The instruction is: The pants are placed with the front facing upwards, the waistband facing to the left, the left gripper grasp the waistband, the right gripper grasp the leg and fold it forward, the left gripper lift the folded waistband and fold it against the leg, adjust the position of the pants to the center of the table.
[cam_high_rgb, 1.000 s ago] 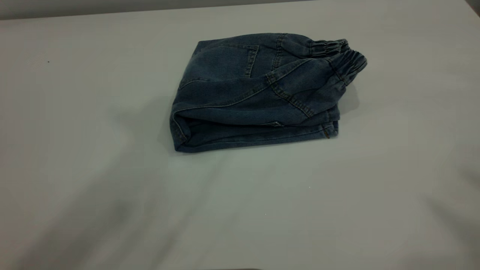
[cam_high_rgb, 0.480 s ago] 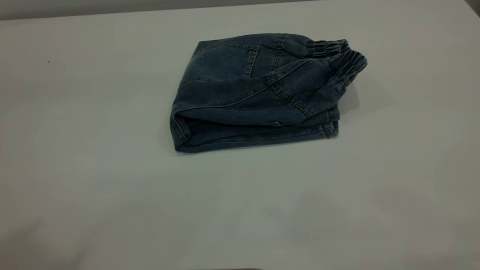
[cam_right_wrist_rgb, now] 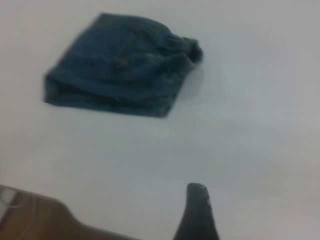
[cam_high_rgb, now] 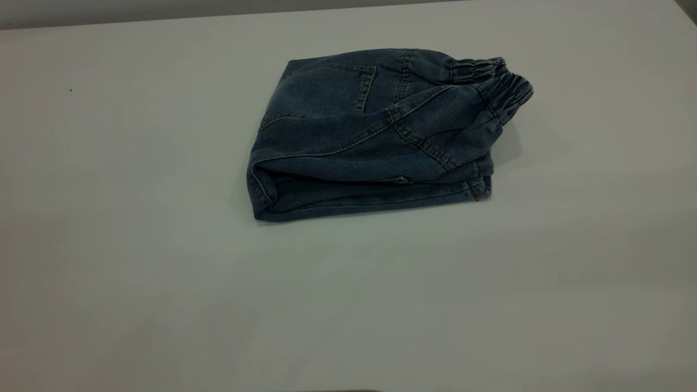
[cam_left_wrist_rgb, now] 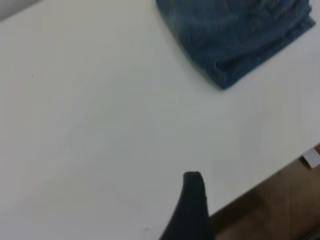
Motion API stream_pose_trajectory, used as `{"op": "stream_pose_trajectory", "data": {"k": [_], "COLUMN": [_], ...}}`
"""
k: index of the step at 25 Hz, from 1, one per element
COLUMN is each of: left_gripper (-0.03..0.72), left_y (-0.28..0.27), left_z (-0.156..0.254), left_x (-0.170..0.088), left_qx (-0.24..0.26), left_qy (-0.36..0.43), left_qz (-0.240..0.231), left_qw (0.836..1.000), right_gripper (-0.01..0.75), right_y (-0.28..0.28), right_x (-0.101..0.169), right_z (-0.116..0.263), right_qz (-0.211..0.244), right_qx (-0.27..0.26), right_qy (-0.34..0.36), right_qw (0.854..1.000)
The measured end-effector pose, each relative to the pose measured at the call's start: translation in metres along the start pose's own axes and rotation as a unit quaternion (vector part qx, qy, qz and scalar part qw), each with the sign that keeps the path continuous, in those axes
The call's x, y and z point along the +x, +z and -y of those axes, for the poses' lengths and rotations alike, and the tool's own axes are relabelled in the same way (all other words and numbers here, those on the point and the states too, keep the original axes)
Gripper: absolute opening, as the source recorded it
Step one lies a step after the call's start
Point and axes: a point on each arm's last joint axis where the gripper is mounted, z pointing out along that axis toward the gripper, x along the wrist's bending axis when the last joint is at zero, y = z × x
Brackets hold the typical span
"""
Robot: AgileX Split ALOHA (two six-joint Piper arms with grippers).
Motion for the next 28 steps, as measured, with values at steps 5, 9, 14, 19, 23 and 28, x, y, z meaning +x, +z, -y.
{"op": "stream_pose_trajectory", "data": {"k": [5,9,14,19,23,28], "left_gripper": [0.582,0.582,0.582,0.582,0.582,0.582], "left_y": [0.014,0.027,0.041,0.043,0.049,0.049], "left_z": [0.032,0.053,0.068,0.070,0.072,0.072], "left_x": [-0.003,-0.005,-0.008,-0.009,-0.012,-0.013], "left_qx": [0.020,0.043,0.069,0.072,0.069,0.066], "left_qy": [0.001,-0.006,-0.034,-0.039,-0.041,-0.035], "left_qz": [0.002,0.003,0.007,0.013,0.027,0.030], "left_qw": [1.000,0.999,0.997,0.997,0.996,0.997], "right_gripper": [0.477,0.477,0.477,0.477,0.477,0.477], "right_y": [0.023,0.030,0.029,0.029,0.029,0.029], "right_x": [-0.010,-0.014,-0.013,-0.013,-0.013,-0.014], "right_z": [0.022,0.031,0.032,0.032,0.032,0.032], "right_qz": [0.025,0.035,0.037,0.037,0.037,0.037], "right_qx": [0.009,0.013,0.004,0.003,0.003,0.003], "right_qy": [0.003,0.003,0.000,0.003,0.003,0.003], "right_qw": [1.000,0.999,0.999,0.999,0.999,0.999]}}
